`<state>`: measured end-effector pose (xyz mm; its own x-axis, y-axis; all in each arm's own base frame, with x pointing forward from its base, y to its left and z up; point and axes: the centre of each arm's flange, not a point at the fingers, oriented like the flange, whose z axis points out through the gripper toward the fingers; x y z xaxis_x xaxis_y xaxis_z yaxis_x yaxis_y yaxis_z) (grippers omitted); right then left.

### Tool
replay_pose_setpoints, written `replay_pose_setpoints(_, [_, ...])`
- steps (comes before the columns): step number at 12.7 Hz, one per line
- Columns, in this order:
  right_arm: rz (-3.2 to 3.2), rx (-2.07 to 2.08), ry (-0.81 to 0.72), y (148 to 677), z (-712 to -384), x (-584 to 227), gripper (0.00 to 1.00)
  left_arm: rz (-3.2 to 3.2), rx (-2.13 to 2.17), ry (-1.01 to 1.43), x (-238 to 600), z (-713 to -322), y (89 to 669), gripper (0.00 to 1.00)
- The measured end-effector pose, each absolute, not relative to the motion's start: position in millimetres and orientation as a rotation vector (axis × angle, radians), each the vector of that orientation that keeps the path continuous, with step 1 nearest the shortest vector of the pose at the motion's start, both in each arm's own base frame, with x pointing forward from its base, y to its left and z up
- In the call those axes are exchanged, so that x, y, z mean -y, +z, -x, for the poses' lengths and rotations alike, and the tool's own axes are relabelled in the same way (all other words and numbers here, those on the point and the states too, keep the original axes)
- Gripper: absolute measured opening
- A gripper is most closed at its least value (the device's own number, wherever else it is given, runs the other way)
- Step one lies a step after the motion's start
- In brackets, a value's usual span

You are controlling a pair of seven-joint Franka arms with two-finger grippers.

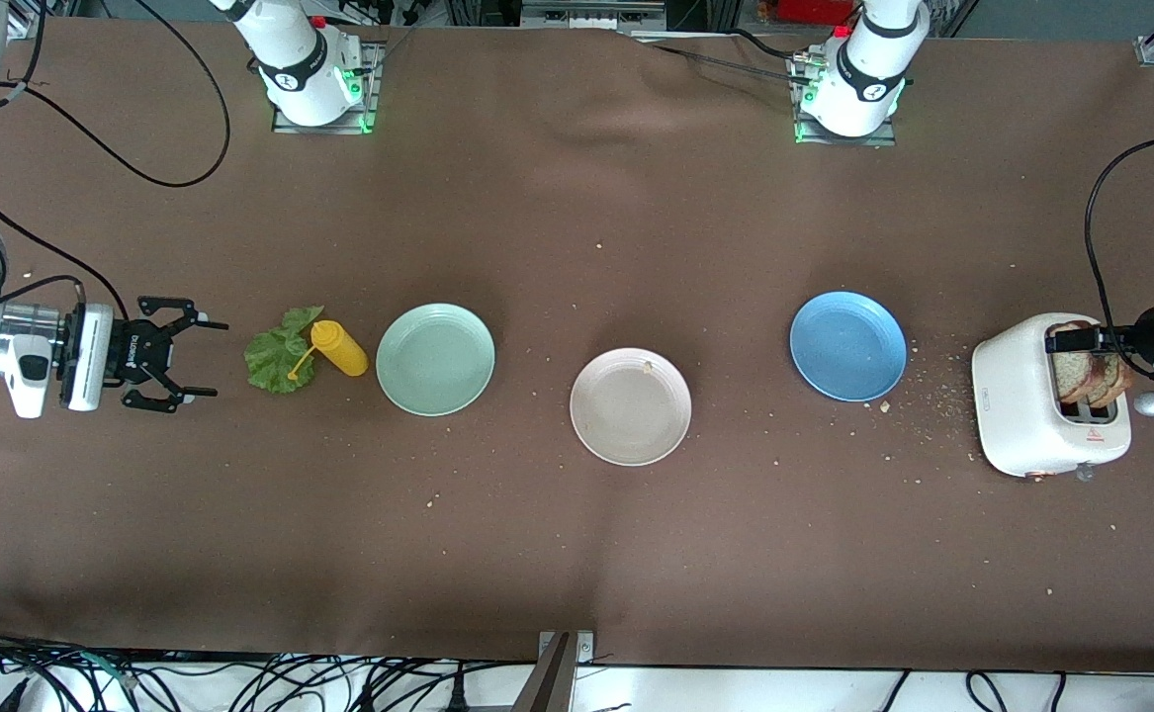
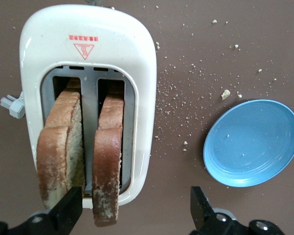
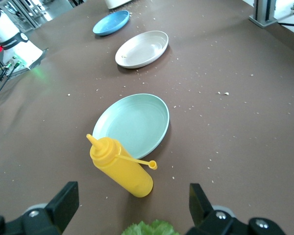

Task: Make sandwich in beige plate with both arms
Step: 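Grasp the mustard with the right gripper while the left gripper grasps bread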

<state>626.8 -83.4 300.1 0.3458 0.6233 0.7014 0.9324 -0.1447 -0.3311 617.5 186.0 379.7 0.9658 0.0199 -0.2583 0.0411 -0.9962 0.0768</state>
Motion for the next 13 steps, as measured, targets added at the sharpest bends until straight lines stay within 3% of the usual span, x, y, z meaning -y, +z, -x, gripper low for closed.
replay_pose_setpoints(4, [1.672, 1.359, -0.666, 217, -598, 91, 1.0, -3.029, -0.044, -0.411, -187, -619, 370, 0.92])
replay_pose_setpoints(6, [1.615, 1.33, -0.752, 180, -588, 90, 1.0, -3.027, -0.043, -0.418, -187, -619, 367, 0.72])
replay_pose_setpoints(7, [1.596, 1.3, -0.788, 164, -582, 87, 1.0, -3.025, -0.043, -0.422, -187, -619, 365, 0.7])
replay_pose_setpoints(8, [1.58, 1.28, -0.816, 151, -576, 84, 1.0, -3.024, -0.043, -0.426, -187, -619, 364, 0.63])
replay_pose_setpoints(12, [1.516, 1.246, -0.903, 130, -567, 60, 1.0, -3.069, 0.016, -0.475, -192, -616, 362, 0.15])
replay_pose_setpoints(13, [1.503, 1.232, -0.916, 128, -568, 51, 1.0, -3.104, 0.069, -0.496, -192, -617, 364, 0.12])
